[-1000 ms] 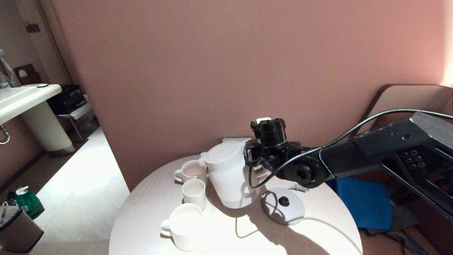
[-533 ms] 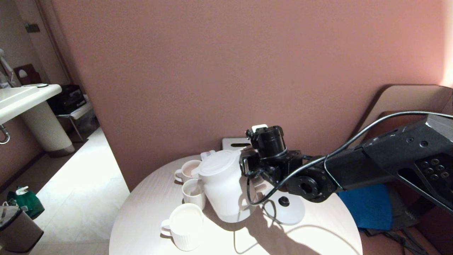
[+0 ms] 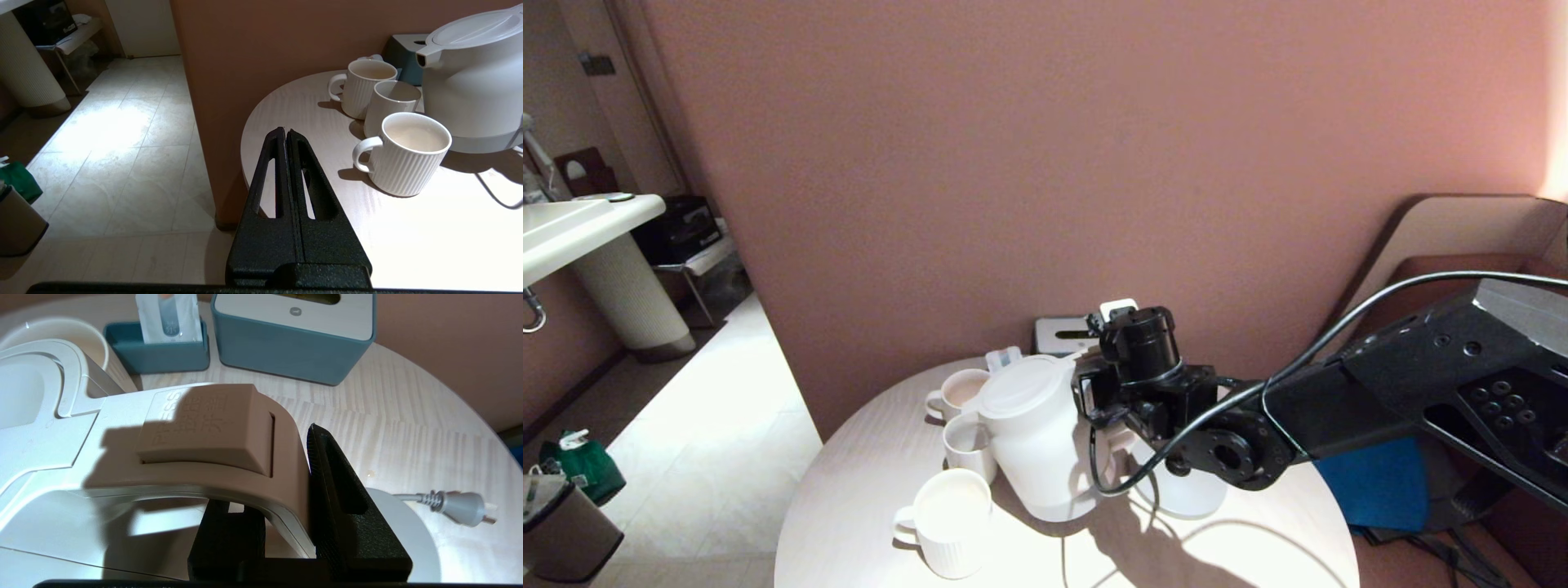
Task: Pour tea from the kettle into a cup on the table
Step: Pour water into another cup
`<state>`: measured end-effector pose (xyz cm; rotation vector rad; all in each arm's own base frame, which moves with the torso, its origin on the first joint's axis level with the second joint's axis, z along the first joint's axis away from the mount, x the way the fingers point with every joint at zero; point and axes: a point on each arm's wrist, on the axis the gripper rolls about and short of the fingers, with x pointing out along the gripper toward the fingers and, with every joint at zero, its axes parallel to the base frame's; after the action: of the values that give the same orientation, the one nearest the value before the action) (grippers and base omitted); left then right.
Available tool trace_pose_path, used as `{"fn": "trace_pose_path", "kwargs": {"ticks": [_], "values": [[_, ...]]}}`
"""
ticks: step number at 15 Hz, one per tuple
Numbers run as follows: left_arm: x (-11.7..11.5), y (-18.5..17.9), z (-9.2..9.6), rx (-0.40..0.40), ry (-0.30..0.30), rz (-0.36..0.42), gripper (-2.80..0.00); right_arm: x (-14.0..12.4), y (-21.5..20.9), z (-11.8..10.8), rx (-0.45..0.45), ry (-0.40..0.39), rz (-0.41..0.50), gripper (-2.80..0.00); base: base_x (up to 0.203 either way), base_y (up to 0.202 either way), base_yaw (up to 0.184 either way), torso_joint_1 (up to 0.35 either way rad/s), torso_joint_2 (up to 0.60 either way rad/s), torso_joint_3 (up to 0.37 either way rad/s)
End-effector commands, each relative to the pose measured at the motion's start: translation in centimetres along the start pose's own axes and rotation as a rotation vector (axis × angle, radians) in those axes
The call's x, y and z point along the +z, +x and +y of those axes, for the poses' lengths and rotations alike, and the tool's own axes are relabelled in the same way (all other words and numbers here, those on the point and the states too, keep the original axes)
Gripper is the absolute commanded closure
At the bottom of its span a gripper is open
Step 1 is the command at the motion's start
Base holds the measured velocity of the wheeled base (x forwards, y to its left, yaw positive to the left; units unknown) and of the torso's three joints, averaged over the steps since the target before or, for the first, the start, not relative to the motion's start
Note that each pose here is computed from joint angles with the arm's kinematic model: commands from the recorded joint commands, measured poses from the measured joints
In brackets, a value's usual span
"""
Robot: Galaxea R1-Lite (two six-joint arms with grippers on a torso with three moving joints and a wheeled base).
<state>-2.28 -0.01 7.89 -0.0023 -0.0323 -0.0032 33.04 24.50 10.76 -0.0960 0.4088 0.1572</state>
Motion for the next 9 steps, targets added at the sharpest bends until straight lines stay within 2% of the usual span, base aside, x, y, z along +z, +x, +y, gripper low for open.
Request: {"fn": "trace_pose_path", "kwargs": {"ticks": [1,9], "values": [[0.0,0.0,0.0,0.000,-0.001,0.000,0.00,0.0,0.3,0.1,-0.001,-0.024,-0.003,0.00,0.000,0.000,0.000,0.000,0.00,0.000],[0.0,0.0,0.0,0.000,-0.001,0.000,0.00,2.4,0.3,0.5,0.003,-0.126,-0.054,0.00,0.000,0.000,0.000,0.000,0.00,0.000]]}}
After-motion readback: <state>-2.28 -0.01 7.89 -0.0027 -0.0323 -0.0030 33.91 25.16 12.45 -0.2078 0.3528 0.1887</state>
